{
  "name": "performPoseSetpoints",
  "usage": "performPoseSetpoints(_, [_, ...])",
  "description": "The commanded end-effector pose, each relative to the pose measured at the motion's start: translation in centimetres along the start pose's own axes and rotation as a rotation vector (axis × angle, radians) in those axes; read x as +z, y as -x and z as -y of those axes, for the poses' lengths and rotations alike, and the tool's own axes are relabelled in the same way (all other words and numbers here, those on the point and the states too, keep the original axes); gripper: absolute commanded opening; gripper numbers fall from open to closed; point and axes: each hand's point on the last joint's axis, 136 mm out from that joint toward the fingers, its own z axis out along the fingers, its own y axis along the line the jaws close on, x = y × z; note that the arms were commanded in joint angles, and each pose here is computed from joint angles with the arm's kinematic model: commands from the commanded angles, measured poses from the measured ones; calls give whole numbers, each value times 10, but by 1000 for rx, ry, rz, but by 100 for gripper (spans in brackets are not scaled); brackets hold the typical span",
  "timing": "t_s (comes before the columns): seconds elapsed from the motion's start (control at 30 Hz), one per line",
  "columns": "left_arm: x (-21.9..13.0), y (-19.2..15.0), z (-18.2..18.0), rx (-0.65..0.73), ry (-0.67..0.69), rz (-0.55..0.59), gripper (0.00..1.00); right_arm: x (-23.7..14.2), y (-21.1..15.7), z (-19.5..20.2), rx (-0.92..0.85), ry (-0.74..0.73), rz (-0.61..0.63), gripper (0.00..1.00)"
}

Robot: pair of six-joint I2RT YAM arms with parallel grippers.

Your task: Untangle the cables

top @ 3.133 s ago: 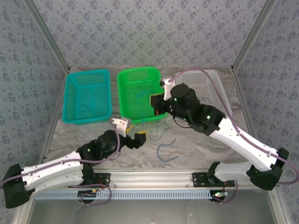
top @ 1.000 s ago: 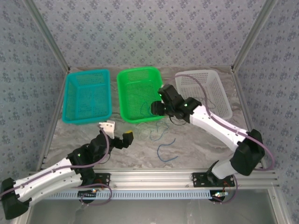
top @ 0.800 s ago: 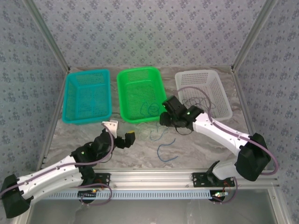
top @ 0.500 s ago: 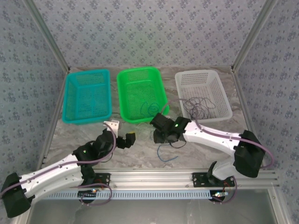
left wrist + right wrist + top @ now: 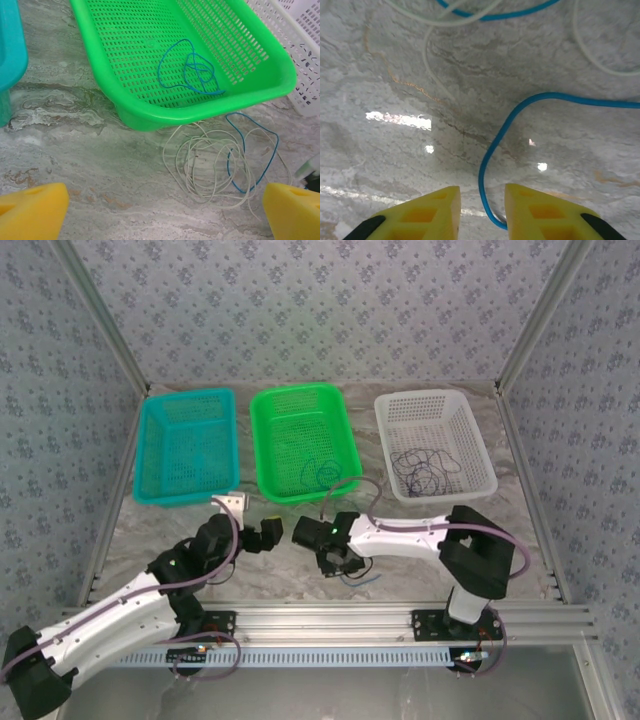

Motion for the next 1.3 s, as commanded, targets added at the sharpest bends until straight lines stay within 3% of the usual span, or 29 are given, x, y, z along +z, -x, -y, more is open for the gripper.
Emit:
performPoseSetpoints(0.0, [-4, 5, 1, -19, -11, 7, 99, 14, -8, -4, 31, 7, -35, 28])
performPoseSetpoints(0.2, [-7, 7, -2, -20, -3, 22, 99, 27, -18, 14, 31, -83, -62, 17])
performPoseSetpoints(0.3, [-6, 6, -4, -24, 0, 20, 99, 23, -17, 17, 33, -88, -42, 2])
performPoseSetpoints(0.57, [-5, 6, -4, -32, -1, 21, 100, -58, 29, 15, -6, -3, 244, 0])
performPoseSetpoints(0.77, [-4, 6, -3, -37, -7, 24, 99, -141, 88, 15, 25, 205, 531, 0])
performPoseSetpoints(0.93, [-2, 7, 2, -48, -24, 18, 99, -188, 159, 9, 50, 455, 659, 0])
performPoseSetpoints(1.03, [-2, 6, 3, -57, -32, 9, 99, -217, 200, 3, -1, 507, 717, 0])
performPoseSetpoints(1.13, [-2, 6, 5, -71, -40, 9, 99, -221, 234, -4, -44, 526, 718, 0])
performPoseSetpoints(1.27, [-4, 7, 5, -76, -37, 6, 99, -192, 273, -8, -36, 532, 651, 0])
